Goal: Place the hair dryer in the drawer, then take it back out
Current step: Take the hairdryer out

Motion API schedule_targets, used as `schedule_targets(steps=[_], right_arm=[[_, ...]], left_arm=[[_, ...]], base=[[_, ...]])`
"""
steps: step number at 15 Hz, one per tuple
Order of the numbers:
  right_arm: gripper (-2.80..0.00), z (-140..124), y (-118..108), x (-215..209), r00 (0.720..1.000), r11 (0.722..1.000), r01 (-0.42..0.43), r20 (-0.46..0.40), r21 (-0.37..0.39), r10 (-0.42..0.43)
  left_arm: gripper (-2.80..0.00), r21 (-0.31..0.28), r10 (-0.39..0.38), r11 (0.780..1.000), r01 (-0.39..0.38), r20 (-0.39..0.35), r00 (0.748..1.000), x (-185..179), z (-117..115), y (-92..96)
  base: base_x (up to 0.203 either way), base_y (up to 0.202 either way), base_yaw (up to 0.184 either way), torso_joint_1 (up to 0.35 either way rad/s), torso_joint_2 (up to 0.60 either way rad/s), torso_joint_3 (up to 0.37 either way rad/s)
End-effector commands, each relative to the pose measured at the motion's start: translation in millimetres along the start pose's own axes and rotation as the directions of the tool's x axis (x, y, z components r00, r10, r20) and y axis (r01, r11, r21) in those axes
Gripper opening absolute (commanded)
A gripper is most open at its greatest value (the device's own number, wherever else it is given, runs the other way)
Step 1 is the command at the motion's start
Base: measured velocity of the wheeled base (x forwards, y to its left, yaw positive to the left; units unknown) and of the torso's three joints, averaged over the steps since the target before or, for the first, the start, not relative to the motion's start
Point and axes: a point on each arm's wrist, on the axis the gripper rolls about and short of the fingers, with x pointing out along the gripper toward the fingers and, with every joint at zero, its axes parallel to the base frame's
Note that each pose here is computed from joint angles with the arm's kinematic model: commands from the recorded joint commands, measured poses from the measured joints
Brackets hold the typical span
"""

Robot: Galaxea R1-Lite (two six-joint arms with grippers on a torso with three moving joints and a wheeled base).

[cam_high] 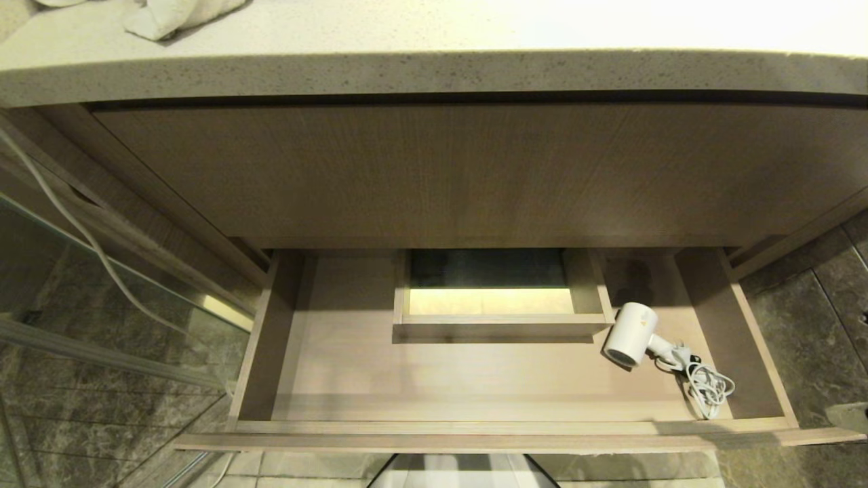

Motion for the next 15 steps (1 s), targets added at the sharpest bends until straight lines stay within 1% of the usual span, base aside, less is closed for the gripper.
schedule_targets(steps=[1, 3, 5, 9, 10, 11, 12, 15], right_arm=[[-2.8, -28, 13, -20, 0.996, 0.999, 0.031, 0.088, 0.015, -0.033], [-2.8, -38, 18, -22, 0.992, 0.999, 0.04, 0.122, 0.015, -0.041], [-2.8, -41, 20, -23, 0.987, 0.999, 0.045, 0.153, 0.011, -0.046], [-2.8, -42, 22, -27, 0.982, 0.999, 0.054, 0.18, -0.001, -0.053], [-2.8, -42, 22, -28, 0.978, 0.998, 0.061, 0.201, -0.008, -0.058], [-2.8, -42, 22, -28, 0.976, 0.997, 0.072, 0.208, -0.003, -0.07], [-2.8, -41, 22, -28, 0.974, 0.996, 0.085, 0.207, 0.021, -0.088], [-2.8, -41, 23, -28, 0.972, 0.996, 0.082, 0.218, 0.033, -0.087]], left_arm=[[-2.8, 0.0, 0.0, 1.0, 0.0, 0.002, 1.0, 0, 0, 0.0], [-2.8, 0.0, 0.0, 1.0, 0.0, 0.002, 1.0, 0, 0, 0.0], [-2.8, 0.0, 0.0, 1.0, 0.0, 0.0, 1.0, 0, 0, 0.0], [-2.8, 0.0, 0.0, 1.0, 0.0, 0.0, 1.0, 0, 0, 0.0], [-2.8, 0.0, 0.0, 1.0, 0.0, 0.002, 1.0, 0, 0, 0.0], [-2.8, 0.0, 0.0, 1.0, 0.0, 0.001, 1.0, 0, 0, 0.0], [-2.8, 0.0, 0.0, 1.0, 0.0, 0.001, 1.0, 0, 0, 0.0], [-2.8, 0.0, 0.0, 1.0, 0.0, 0.002, 1.0, 0, 0, 0.0]], base=[[0.0, 0.0, 0.0, 0.0, 0.0, 0.0], [0.0, 0.0, 0.0, 0.0, 0.0, 0.0], [0.0, 0.0, 0.0, 0.0, 0.0, 0.0], [0.0, 0.0, 0.0, 0.0, 0.0, 0.0], [0.0, 0.0, 0.0, 0.0, 0.0, 0.0], [0.0, 0.0, 0.0, 0.0, 0.0, 0.0], [0.0, 0.0, 0.0, 0.0, 0.0, 0.0], [0.0, 0.0, 0.0, 0.0, 0.0, 0.0]])
